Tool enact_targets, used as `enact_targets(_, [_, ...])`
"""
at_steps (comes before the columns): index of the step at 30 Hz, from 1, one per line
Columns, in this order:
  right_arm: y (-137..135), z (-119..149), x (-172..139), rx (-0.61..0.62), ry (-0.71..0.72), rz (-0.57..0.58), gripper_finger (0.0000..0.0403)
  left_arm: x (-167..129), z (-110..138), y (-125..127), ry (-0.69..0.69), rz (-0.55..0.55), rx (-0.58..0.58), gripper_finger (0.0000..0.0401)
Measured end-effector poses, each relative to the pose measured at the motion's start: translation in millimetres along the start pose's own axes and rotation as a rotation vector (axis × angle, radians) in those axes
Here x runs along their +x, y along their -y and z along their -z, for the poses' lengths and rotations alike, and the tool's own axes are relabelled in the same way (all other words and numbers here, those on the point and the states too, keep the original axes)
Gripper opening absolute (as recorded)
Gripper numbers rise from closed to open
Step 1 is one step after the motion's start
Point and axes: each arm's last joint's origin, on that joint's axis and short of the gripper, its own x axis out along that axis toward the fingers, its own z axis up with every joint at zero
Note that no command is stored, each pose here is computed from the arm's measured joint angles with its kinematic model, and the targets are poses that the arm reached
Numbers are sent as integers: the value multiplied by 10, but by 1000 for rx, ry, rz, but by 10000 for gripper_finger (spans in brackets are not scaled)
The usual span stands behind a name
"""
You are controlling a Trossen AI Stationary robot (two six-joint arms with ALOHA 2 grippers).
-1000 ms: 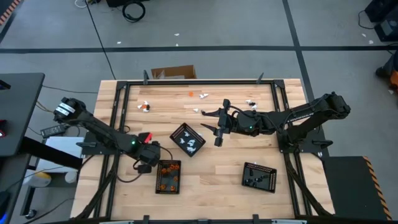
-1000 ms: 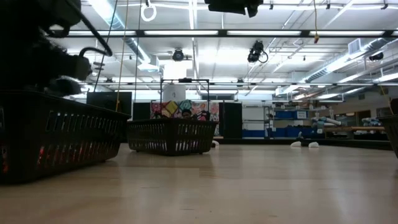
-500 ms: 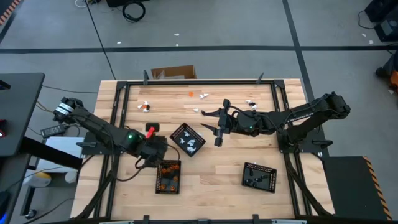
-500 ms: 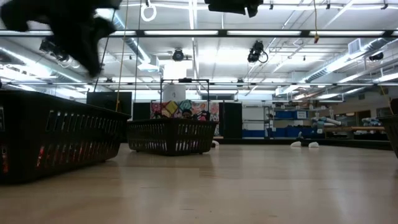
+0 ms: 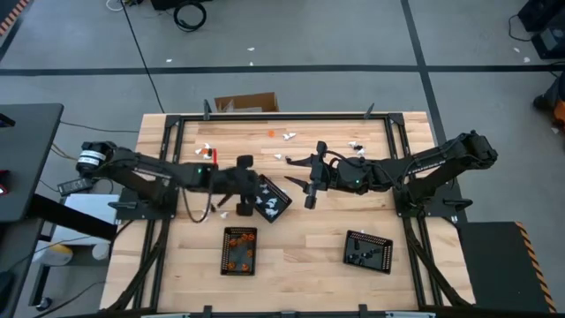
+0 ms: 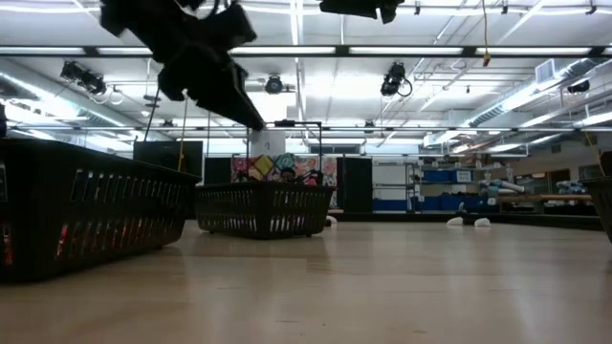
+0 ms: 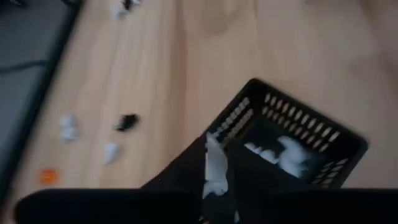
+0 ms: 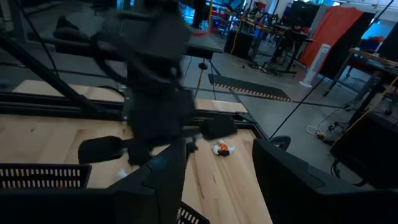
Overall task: Sort Halloween decoration
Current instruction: Put the white ghost toy into the middle black basket
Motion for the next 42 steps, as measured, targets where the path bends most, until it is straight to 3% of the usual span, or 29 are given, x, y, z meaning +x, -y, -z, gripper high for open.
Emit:
enact_targets(7, [-2, 11, 0, -6, -11, -2, 191, -5, -57, -99, -8, 108, -71, 171])
enact_targets(10, [-1, 18, 0, -9, -18, 0, 191, -123, -51, -64, -136, 131, -38, 193])
enact_targets(14, [-4, 28, 0, -15, -28, -1, 191, -286, 191, -21, -403, 107, -88, 198])
enact_targets(17, [17, 34, 9, -14, -31, 6, 191, -410, 350, -24, -554, 78, -193, 194])
enact_targets(25, [49, 53, 23, -7, -46, 13, 191, -513, 695, 115, -734, 69, -324, 182])
enact_targets(27, [48, 56, 23, -6, -48, 12, 191, -447, 781, 185, -714, 153, -349, 180])
enact_targets(31, [51, 56, 24, -4, -48, 13, 191, -381, 860, 340, -637, 250, -266, 176])
enact_targets(36, [50, 55, 24, 1, -48, 12, 191, -386, 915, 479, -579, 237, -106, 176])
enact_targets(42, [62, 57, 29, 9, -48, 17, 191, -368, 916, 609, -504, 196, -44, 185])
